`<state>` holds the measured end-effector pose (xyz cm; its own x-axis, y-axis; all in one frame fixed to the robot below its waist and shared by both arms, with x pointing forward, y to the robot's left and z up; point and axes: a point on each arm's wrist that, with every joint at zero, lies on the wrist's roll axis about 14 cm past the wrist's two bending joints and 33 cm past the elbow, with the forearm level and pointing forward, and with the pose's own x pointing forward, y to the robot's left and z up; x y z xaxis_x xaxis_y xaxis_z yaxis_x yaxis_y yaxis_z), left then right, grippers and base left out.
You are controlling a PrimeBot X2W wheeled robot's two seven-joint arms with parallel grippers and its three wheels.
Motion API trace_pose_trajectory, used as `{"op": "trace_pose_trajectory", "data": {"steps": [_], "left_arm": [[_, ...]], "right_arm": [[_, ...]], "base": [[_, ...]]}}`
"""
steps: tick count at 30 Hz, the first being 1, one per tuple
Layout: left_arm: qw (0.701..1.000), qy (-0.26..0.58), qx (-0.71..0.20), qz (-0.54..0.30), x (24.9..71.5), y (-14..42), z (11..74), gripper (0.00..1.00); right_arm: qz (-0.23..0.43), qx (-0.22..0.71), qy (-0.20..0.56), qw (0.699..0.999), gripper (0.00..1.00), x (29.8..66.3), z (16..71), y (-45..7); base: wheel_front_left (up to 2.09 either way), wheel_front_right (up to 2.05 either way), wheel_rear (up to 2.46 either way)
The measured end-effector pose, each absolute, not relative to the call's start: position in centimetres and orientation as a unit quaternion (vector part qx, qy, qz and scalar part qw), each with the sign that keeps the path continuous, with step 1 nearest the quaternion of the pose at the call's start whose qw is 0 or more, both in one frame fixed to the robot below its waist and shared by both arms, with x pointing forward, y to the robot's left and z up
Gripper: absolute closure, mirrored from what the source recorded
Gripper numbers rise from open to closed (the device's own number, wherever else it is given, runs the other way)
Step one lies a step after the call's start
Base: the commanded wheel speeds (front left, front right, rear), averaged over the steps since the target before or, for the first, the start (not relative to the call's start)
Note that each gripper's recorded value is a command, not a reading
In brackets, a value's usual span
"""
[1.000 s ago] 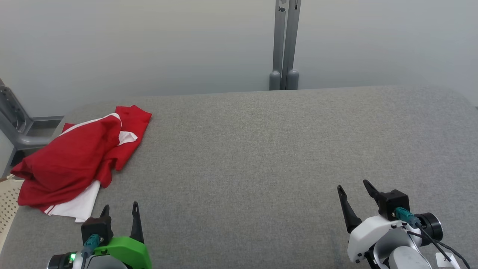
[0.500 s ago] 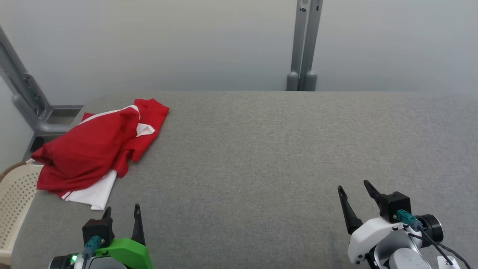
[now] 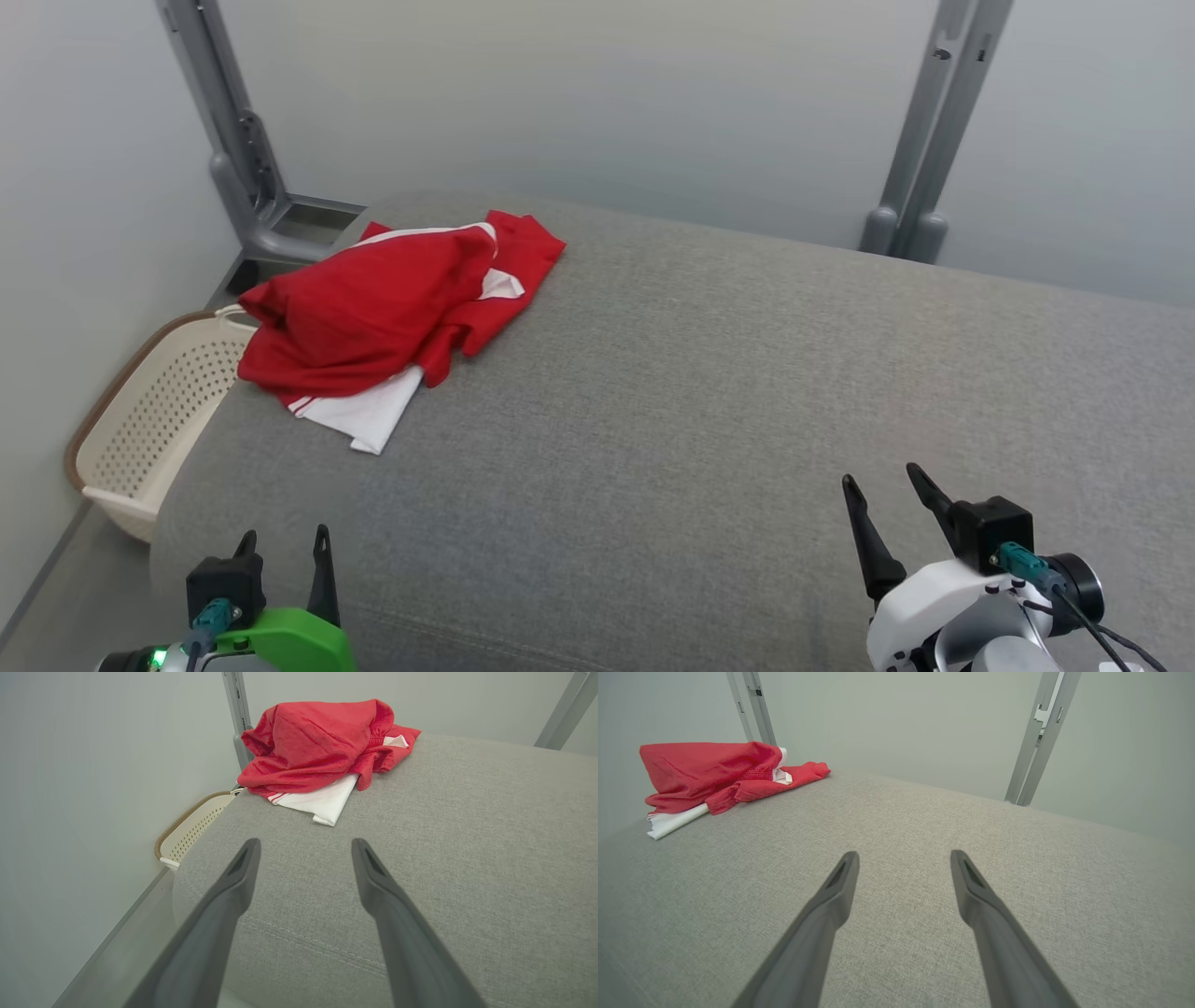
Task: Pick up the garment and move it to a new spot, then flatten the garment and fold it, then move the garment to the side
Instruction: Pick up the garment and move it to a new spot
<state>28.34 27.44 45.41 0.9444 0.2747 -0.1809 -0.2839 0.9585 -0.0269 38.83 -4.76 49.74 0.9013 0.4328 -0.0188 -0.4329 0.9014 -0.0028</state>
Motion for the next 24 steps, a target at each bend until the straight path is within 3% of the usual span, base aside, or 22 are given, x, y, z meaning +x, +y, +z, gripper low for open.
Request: {"op": "trace_pose_trajectory", "data": {"steps": [16,24], "left_arm": [[0.977,0.108,-0.030,0.179,25.8,29.6,44.8,0.00],[0.972,0.163,-0.060,0.157,31.2,30.6,46.5,0.00]], "right_arm": [[0.258,0.013,0.015,0.966,0.00,39.2,49.1,-1.9],[0.274,-0.003,0.014,0.962,0.00,39.2,49.4,-1.1]], "base": [[0.00,0.00,0.00],[0.00,0.00,0.00]]}}
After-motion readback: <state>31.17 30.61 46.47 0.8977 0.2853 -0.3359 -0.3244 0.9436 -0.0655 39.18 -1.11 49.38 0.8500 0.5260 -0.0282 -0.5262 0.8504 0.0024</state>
